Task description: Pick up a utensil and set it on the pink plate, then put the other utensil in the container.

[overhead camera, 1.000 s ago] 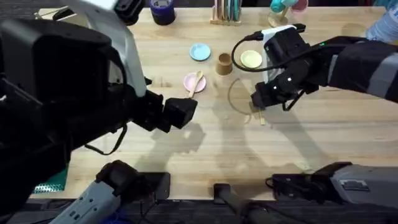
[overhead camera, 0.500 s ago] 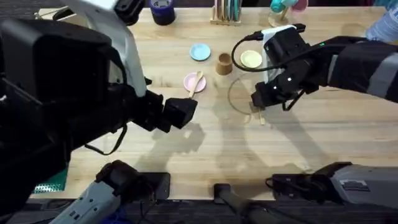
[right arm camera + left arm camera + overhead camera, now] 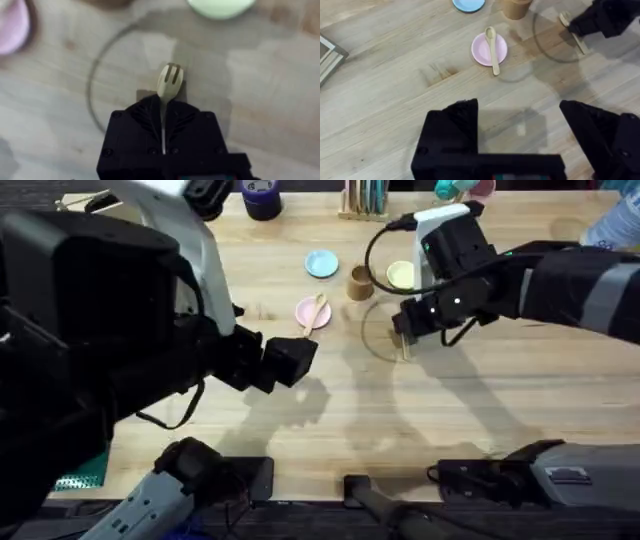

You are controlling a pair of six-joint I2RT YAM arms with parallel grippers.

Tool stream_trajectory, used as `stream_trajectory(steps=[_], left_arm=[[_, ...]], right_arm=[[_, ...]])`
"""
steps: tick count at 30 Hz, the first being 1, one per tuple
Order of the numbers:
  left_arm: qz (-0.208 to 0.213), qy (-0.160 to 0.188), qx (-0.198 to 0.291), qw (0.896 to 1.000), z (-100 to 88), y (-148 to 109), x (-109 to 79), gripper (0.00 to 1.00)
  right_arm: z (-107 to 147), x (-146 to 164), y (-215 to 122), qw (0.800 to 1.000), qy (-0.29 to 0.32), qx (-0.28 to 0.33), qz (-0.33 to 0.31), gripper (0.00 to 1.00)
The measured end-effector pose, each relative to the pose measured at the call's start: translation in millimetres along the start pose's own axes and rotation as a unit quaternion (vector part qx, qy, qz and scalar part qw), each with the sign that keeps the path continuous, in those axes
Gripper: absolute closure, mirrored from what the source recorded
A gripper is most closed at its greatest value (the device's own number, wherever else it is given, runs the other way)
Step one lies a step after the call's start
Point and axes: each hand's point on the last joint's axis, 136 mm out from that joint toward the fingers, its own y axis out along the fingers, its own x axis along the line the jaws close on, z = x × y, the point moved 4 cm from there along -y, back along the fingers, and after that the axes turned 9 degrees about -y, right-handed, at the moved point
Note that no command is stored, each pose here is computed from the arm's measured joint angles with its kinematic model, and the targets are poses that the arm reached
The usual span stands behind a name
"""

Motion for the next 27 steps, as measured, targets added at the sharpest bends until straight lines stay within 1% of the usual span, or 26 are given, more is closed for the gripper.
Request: stream_trajectory(steps=[3, 6, 12, 16, 21, 27], left_arm=[[0.000, 0.000, 0.000, 1.000, 0.0, 0, 0.0, 0.007], [0.000, 0.000, 0.000, 1.000, 0.0, 0, 0.0, 0.006], [0.000, 0.000, 0.000, 1.000, 0.0, 0, 0.0, 0.006], [0.000, 0.000, 0.000, 1.000, 0.0, 0, 0.0, 0.006], [0.000, 0.000, 0.000, 1.000, 0.0, 0, 0.0, 0.006], [0.000, 0.000, 0.000, 1.000, 0.0, 0, 0.0, 0.006]], right_arm=[[-18, 0, 0, 0.999, -0.010, -0.038, 0.000, 0.970], [-40, -1, -8, 0.996, -0.032, -0.078, 0.002, 0.971], [-74, -2, -29, 0.990, -0.068, -0.127, 0.010, 0.970], [-85, -3, -44, 0.984, -0.085, -0.155, 0.016, 0.970], [-92, -1, -72, 0.974, -0.109, -0.195, 0.024, 0.969], [-114, 8, -110, 0.949, -0.142, -0.280, 0.036, 0.969]])
